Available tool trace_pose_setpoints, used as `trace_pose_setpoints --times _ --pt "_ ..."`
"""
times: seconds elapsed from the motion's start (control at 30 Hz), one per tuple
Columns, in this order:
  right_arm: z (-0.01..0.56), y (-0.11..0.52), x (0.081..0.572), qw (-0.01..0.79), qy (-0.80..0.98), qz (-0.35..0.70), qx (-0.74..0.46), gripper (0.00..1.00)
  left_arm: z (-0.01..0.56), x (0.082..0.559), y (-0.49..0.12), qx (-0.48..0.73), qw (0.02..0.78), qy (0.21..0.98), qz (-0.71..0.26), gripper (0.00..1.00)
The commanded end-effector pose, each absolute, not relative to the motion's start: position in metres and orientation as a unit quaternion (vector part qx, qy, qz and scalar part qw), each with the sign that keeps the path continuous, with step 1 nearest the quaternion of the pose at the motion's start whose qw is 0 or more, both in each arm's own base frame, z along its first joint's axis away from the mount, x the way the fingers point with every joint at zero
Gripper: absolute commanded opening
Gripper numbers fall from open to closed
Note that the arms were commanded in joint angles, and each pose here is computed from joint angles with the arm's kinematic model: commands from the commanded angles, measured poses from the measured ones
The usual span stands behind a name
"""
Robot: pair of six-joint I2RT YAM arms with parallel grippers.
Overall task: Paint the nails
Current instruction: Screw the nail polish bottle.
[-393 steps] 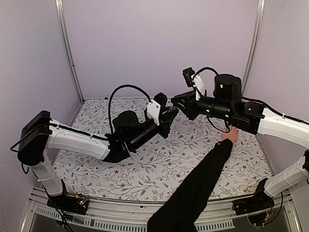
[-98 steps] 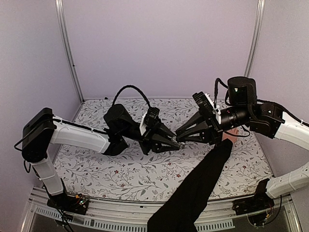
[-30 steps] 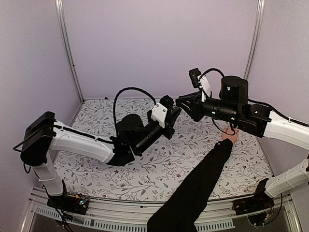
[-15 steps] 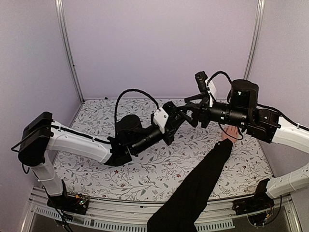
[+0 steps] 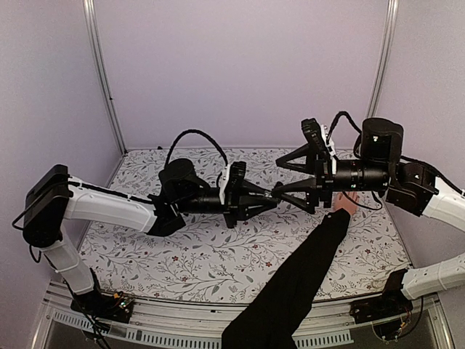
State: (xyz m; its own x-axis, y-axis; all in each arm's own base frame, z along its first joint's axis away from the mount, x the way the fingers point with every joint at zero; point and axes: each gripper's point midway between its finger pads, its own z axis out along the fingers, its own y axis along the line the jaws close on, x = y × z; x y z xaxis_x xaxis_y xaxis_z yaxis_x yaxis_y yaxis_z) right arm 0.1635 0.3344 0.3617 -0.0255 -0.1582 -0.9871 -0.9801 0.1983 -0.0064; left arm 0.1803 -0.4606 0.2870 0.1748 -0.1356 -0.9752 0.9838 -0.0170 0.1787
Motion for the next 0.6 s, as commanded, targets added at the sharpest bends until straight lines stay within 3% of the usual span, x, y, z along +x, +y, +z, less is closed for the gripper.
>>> trace_pose_setpoints --times 0.0,0.33,0.57 --pt "0.367 0.333 0.130 0.466 0.534 0.436 -0.554 0.81 0.299 0.130 -0.445 0.575 0.483 0.323 -0.575 0.00" --pt "0.358 0.341 0.098 0.402 0.473 0.481 -0.620 0.56 0.300 0.109 -0.437 0.590 0.407 0.278 -0.640 0.00" --pt "0.357 0.350 0.085 0.383 0.455 0.491 -0.636 0.54 0.299 0.111 -0.440 0.589 0.399 0.283 -0.644 0.00"
